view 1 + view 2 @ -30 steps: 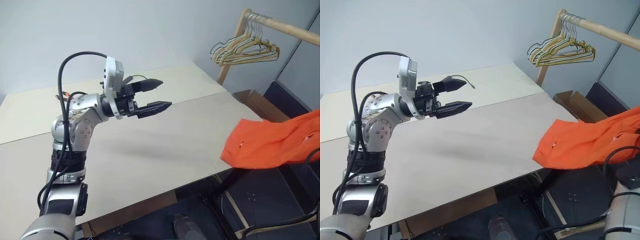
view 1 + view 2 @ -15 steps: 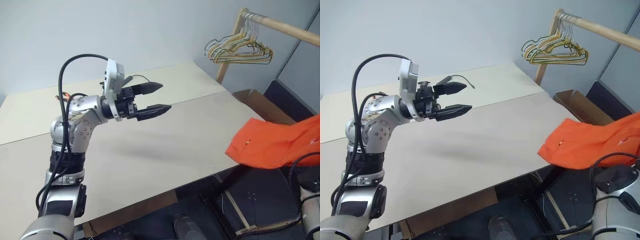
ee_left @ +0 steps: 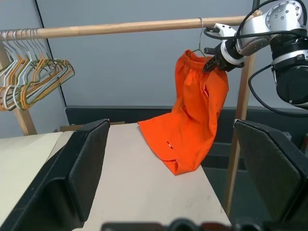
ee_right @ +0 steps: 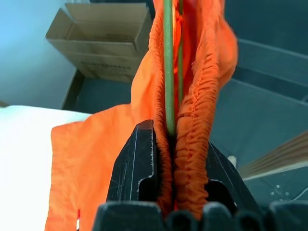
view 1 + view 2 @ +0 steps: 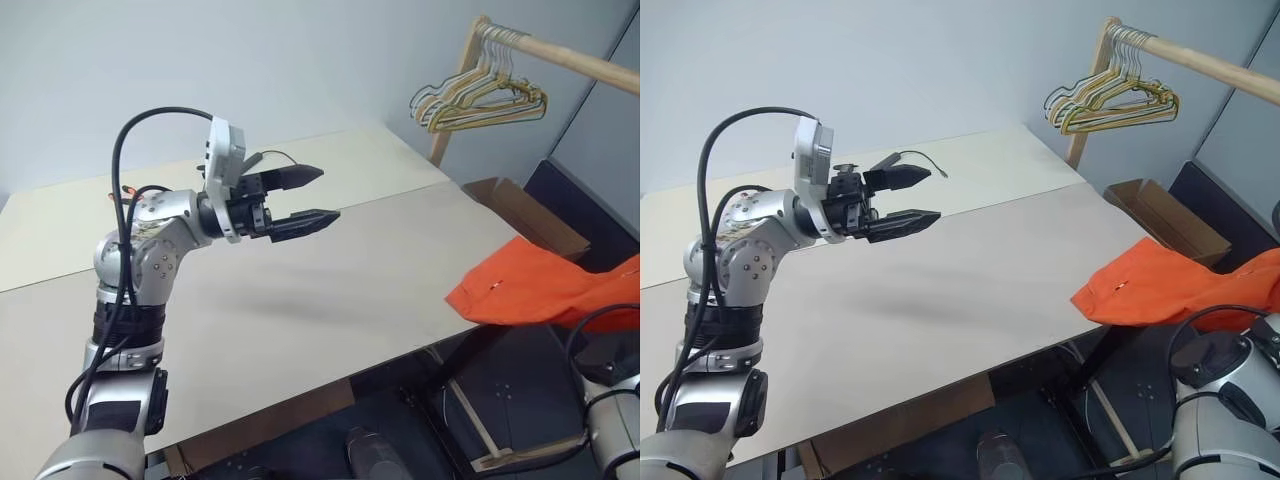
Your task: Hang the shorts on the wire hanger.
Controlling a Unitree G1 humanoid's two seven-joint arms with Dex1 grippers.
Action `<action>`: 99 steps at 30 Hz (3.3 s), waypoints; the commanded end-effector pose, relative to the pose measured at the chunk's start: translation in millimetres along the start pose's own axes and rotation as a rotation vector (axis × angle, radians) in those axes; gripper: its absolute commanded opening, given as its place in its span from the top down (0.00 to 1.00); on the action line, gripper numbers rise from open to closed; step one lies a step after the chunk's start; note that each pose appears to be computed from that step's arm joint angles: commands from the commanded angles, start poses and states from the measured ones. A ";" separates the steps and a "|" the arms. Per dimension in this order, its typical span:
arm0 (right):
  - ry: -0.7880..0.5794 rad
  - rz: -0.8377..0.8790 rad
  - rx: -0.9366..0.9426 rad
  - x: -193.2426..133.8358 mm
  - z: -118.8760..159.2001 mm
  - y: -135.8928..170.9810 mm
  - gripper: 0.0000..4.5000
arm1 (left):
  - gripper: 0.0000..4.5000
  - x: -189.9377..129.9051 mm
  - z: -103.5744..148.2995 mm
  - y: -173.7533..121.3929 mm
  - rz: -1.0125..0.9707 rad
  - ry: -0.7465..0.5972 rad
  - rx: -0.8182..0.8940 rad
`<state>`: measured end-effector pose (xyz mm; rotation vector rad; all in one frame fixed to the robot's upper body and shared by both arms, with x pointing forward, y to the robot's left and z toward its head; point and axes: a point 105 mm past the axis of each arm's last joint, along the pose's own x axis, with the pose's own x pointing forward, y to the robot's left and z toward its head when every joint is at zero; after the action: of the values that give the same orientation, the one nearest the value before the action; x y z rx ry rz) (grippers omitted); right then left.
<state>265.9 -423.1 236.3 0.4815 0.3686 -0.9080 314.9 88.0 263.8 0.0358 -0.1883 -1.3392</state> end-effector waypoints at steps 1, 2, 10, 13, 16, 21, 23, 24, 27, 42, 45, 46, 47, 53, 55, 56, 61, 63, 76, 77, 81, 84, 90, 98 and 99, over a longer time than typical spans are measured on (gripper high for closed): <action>-0.082 -0.010 -0.030 -12.1 12.9 0.6 0.77 | 0.00 -0.3 10.0 -4.6 -0.015 -0.010 0.043; -0.085 -0.009 -0.031 -12.4 12.7 1.4 0.77 | 0.00 -0.3 10.2 -4.6 -0.015 -0.009 0.043; 0.032 0.127 0.118 -3.5 -6.4 25.2 0.77 | 0.00 -3.2 9.7 -4.6 -0.025 0.006 0.044; 0.043 0.097 0.113 -0.5 -5.5 17.5 0.77 | 0.00 -3.5 9.2 -3.9 -0.024 0.007 0.042; 0.061 0.073 0.113 3.3 -5.0 9.1 0.77 | 0.00 -3.3 8.4 -4.3 -0.025 0.009 0.039; 0.023 0.194 -0.104 -0.5 4.1 12.9 0.77 | 0.00 -3.9 7.5 -4.6 -0.028 0.014 0.031; 0.032 0.244 -0.204 -2.9 4.6 12.8 0.77 | 0.00 -3.9 6.9 -4.2 -0.030 0.018 0.028; 0.048 0.247 -0.231 -2.1 5.0 9.1 0.77 | 0.00 -3.7 6.6 -4.0 -0.033 0.020 0.026; 0.124 0.294 -0.313 -1.5 2.3 1.6 0.77 | 0.00 -1.5 5.4 -3.5 -0.042 0.024 0.020; 0.145 0.383 -0.456 8.0 7.6 5.9 0.14 | 0.00 3.6 8.8 -2.0 -0.080 0.031 0.025; 0.104 0.369 -0.491 3.2 13.2 6.8 0.00 | 0.00 2.8 8.9 -2.2 -0.078 0.031 0.025; 0.093 0.360 -0.500 2.2 14.2 6.4 0.00 | 0.00 2.7 8.8 -2.4 -0.077 0.031 0.025; 0.075 0.344 -0.516 1.3 15.8 5.5 0.00 | 0.00 2.5 8.7 -2.4 -0.076 0.031 0.024; -0.066 0.334 -0.545 -13.3 27.3 9.2 0.00 | 0.00 2.3 9.2 -2.0 -0.071 0.030 0.023; -0.136 0.317 -0.569 -20.5 32.8 9.7 0.00 | 0.00 2.0 9.5 -1.9 -0.070 0.030 0.023; -0.169 0.313 -0.577 -23.9 35.1 10.2 0.00 | 0.00 1.9 9.6 -1.9 -0.069 0.030 0.024; -0.483 0.314 -0.630 -69.4 56.2 24.0 0.00 | 0.00 0.3 10.4 0.3 -0.037 0.016 0.030; -0.598 0.326 -0.693 -87.8 57.9 31.7 0.00 | 0.00 -0.4 10.4 1.8 -0.011 0.004 0.042; -0.760 1.314 -0.960 -166.0 -61.0 147.2 0.00 | 0.00 -35.2 -14.8 -6.0 0.092 0.140 0.087; -0.700 1.428 -0.987 -166.8 -81.9 154.0 0.00 | 0.00 -42.8 -21.2 -9.2 0.109 0.176 0.093; -0.575 1.638 -1.029 -164.7 -120.3 168.3 0.00 | 0.00 -63.0 -38.9 -20.6 0.157 0.277 0.105; -0.556 1.679 -1.107 -157.0 -134.4 174.9 0.00 | 0.00 -73.0 -45.0 -24.9 0.208 0.317 0.122; -0.538 1.686 -1.125 -142.8 -147.9 177.2 0.00 | 0.00 -78.5 -41.7 -31.3 0.272 0.325 0.127; -0.535 1.674 -1.164 -141.4 -155.4 171.8 0.00 | 0.00 -79.5 -41.6 -29.5 0.296 0.323 0.125; -0.537 1.670 -1.167 -141.4 -155.3 171.4 0.00 | 0.00 -78.9 -42.0 -29.3 0.294 0.323 0.125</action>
<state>314.5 -157.6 203.1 -0.5312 -0.0469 0.8646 277.8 156.8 199.0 0.2998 0.0403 -1.0031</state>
